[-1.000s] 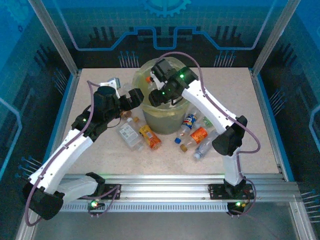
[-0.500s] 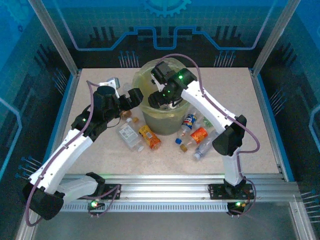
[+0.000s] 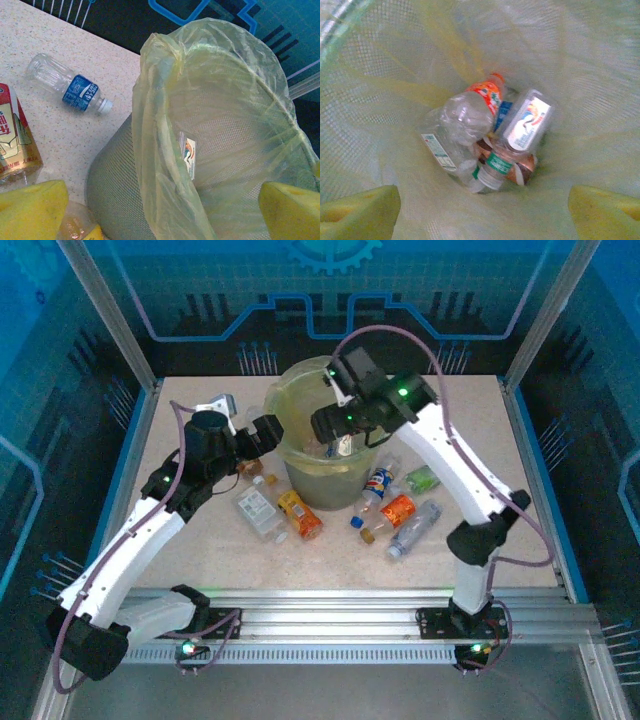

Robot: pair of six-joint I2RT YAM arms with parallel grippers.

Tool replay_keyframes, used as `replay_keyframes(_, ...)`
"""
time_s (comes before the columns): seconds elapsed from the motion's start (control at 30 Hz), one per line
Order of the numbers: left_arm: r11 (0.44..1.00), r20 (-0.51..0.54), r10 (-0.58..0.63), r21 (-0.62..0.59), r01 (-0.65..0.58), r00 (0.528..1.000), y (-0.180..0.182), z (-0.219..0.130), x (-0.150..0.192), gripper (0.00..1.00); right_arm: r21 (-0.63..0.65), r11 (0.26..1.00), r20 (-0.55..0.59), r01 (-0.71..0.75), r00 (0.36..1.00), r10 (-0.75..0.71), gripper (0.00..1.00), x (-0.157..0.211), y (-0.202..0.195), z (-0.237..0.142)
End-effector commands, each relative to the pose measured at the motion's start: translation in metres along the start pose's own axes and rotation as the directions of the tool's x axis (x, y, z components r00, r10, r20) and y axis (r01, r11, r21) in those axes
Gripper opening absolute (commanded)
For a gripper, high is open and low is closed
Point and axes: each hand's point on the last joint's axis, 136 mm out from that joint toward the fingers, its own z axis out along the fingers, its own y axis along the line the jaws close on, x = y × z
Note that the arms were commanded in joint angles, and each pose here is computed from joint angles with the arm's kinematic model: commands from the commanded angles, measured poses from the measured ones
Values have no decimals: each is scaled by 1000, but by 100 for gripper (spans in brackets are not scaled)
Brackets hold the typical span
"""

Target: Put the plastic bottles in the bin

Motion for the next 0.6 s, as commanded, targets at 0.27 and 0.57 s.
replay_keyframes(0.27, 997, 21, -39, -60, 40, 999, 20, -2, 1, 99, 139, 933, 144, -331, 939, 312, 100, 83, -89, -77)
replay_keyframes(0.57, 994, 49, -70, -77, 74, 996, 29, 0, 1, 99, 202, 798, 54, -568, 820, 570, 100, 194, -124, -53)
